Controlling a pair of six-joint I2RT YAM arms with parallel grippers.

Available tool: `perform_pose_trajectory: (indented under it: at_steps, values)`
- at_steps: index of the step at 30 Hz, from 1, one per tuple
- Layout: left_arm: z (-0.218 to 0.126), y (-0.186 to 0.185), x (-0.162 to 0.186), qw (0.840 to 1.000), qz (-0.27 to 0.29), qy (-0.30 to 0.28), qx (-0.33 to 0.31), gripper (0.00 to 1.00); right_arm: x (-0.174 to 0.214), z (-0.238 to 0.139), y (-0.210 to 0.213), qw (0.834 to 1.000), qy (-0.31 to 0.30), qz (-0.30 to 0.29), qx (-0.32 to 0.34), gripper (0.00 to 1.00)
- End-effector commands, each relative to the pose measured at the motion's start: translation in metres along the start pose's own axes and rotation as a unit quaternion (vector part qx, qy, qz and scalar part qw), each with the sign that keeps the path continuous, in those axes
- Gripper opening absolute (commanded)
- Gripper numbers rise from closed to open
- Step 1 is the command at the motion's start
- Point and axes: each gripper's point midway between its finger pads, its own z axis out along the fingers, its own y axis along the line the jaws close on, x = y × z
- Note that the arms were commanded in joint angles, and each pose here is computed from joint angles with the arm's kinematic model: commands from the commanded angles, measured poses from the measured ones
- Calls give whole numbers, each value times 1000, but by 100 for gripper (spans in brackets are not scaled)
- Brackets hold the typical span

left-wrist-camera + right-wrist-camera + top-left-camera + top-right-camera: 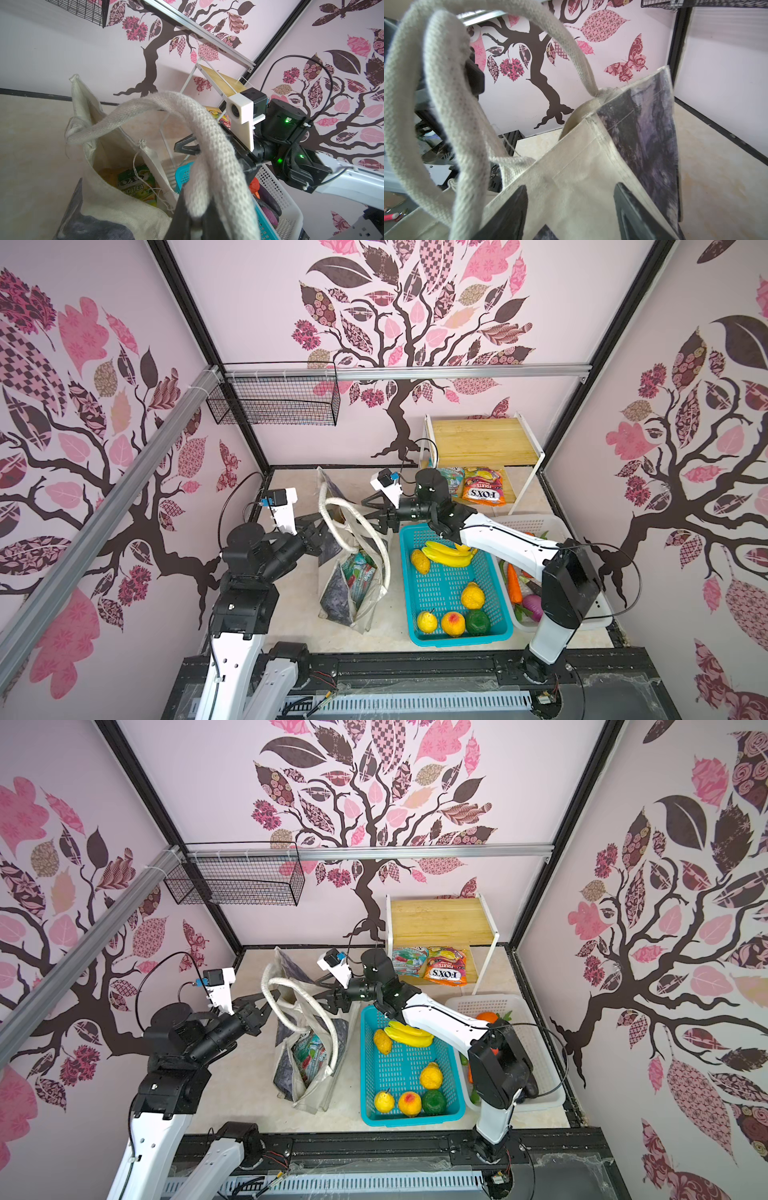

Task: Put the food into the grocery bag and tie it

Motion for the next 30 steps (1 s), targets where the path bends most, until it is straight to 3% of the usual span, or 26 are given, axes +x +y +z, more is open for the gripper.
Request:
perform_pose_trajectory:
  at_steps: [1,7,13,22,30]
  values:
    - [-7,-16,-26,999,24,-43,20,0,-9,6,21,998,-17,-25,-61,67]
    - [-8,-1,-22,998,35,-38,-23,0,-21,-9,47,992,-63,-41,-102,65]
    - [-6,-4,-21,998,35,-42,-8,0,-31,-1,66,989,-59,-38,-129,65]
    - [-4,7,-14,999,33,-29,-30,0,-46,9,101,985,-64,-57,-153,68]
    - [-2,21,-7,998,27,-20,-57,0,-61,8,108,983,-82,-38,-160,70]
